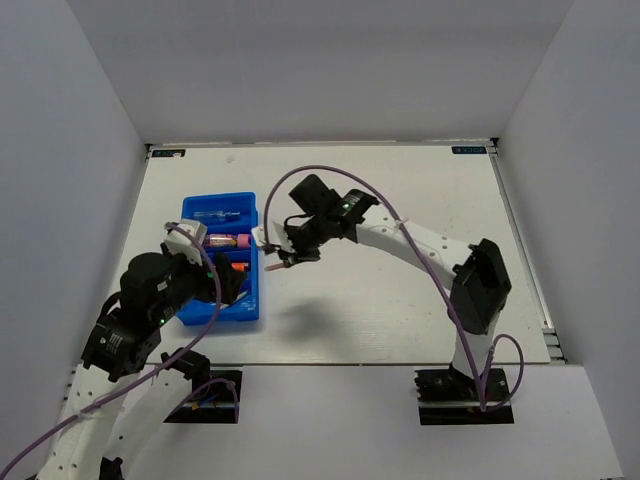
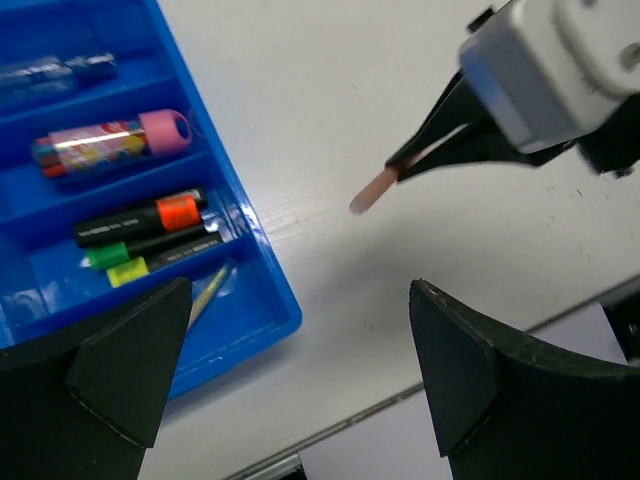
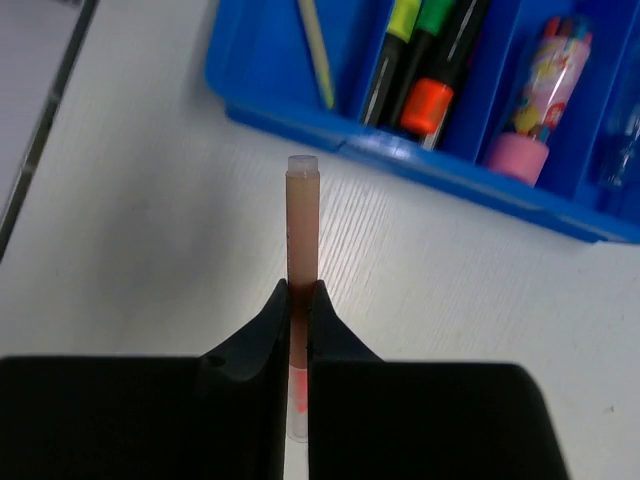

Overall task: Sort the stationery into containers
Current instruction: Place the pen in the storage box.

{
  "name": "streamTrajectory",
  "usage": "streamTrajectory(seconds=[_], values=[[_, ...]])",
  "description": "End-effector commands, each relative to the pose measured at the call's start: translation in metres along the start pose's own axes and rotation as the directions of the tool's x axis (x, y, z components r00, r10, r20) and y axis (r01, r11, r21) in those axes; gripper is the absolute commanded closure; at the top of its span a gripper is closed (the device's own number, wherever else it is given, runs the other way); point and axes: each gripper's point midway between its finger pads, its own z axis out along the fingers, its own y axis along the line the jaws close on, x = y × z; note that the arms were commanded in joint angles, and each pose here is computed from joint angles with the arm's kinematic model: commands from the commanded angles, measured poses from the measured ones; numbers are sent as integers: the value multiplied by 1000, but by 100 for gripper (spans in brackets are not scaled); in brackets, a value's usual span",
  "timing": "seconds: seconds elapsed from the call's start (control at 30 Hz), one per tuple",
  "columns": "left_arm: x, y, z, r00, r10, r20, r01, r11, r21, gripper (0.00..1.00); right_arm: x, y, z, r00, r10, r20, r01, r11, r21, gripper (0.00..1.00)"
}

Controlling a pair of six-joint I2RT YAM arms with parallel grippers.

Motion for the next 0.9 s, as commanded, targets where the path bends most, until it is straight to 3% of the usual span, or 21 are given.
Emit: streamTrajectory(seconds=[0.0, 0.03, 0.07, 0.3, 0.37, 0.43, 0.53, 0.6, 0.87], values=[[-32, 15, -12, 988, -20, 156, 37, 994, -102, 0, -34, -20, 23, 983, 153, 99, -156, 987, 23, 100], [-33, 16, -11, 985, -25, 168, 43, 994, -103, 0, -45, -27, 23, 980, 160, 123, -165, 986, 33, 100], [-40, 13, -13, 975, -22, 221, 41, 996, -80, 0, -45, -27, 40, 955, 268, 128, -271, 963, 8, 100], [-59, -18, -19, 933, 13, 359, -48, 995, 90, 0, -81, -33, 70, 864, 463, 196, -460, 886, -64, 100], [-57, -25, -20, 935, 18, 354, -68, 990, 127, 0, -91, -39, 77, 854, 464, 234, -463, 884, -64, 100], [-57, -29, -21, 935, 18, 354, -75, 986, 148, 0, -97, -39, 86, 809, 529, 256, -522, 847, -102, 100], [-58, -35, -22, 931, 16, 363, -88, 979, 182, 0, -101, -41, 102, 733, 617, 285, -601, 785, -154, 100], [-58, -37, -23, 931, 17, 364, -92, 977, 190, 0, -104, -42, 113, 654, 702, 282, -676, 709, -201, 100], [-61, -41, -28, 933, 17, 358, -97, 974, 205, 0, -104, -43, 143, 537, 797, 276, -764, 598, -242, 100]])
